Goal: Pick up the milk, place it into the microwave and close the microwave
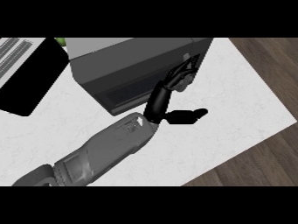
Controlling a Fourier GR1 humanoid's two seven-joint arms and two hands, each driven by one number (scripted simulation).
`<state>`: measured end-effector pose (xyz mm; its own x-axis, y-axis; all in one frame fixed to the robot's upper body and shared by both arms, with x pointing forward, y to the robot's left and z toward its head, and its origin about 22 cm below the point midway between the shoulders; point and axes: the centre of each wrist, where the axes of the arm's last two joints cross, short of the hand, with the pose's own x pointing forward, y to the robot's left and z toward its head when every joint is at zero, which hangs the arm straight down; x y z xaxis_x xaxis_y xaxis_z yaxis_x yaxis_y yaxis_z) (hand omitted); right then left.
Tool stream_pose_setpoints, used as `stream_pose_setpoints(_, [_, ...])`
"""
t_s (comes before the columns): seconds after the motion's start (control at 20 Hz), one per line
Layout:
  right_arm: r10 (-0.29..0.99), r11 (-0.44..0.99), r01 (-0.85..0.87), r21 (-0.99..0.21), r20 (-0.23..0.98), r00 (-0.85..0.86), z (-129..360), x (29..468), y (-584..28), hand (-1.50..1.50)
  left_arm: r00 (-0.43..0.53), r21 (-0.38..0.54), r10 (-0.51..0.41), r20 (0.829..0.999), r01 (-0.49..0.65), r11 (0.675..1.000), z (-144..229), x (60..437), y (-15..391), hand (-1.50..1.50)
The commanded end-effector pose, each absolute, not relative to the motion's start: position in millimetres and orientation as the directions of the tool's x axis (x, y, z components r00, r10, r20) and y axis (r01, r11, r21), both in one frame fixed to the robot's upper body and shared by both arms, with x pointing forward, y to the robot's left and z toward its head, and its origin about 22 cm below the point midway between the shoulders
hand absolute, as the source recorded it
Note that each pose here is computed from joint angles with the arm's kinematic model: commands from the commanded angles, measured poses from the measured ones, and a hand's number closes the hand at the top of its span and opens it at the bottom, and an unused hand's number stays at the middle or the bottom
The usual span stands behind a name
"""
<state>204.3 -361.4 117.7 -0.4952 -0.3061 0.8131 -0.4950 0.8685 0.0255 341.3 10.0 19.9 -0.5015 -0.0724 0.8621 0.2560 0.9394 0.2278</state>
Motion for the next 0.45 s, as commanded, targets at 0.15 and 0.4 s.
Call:
stream_pose_setpoints(0.15, [-0.292,0.879,-0.476,0.028,0.821,-0.491,119.9,201.5,-365.6,-1.50,-0.423,0.417,-0.374,0.825,0.010,0.909,20.9,382.9,49.8,-1.50])
stream_pose_setpoints(0.4, [-0.299,0.879,-0.476,0.034,0.817,-0.494,121.8,198.6,-366.1,-1.50,-0.428,0.442,-0.400,0.810,-0.002,0.897,27.3,385.9,42.7,-1.50])
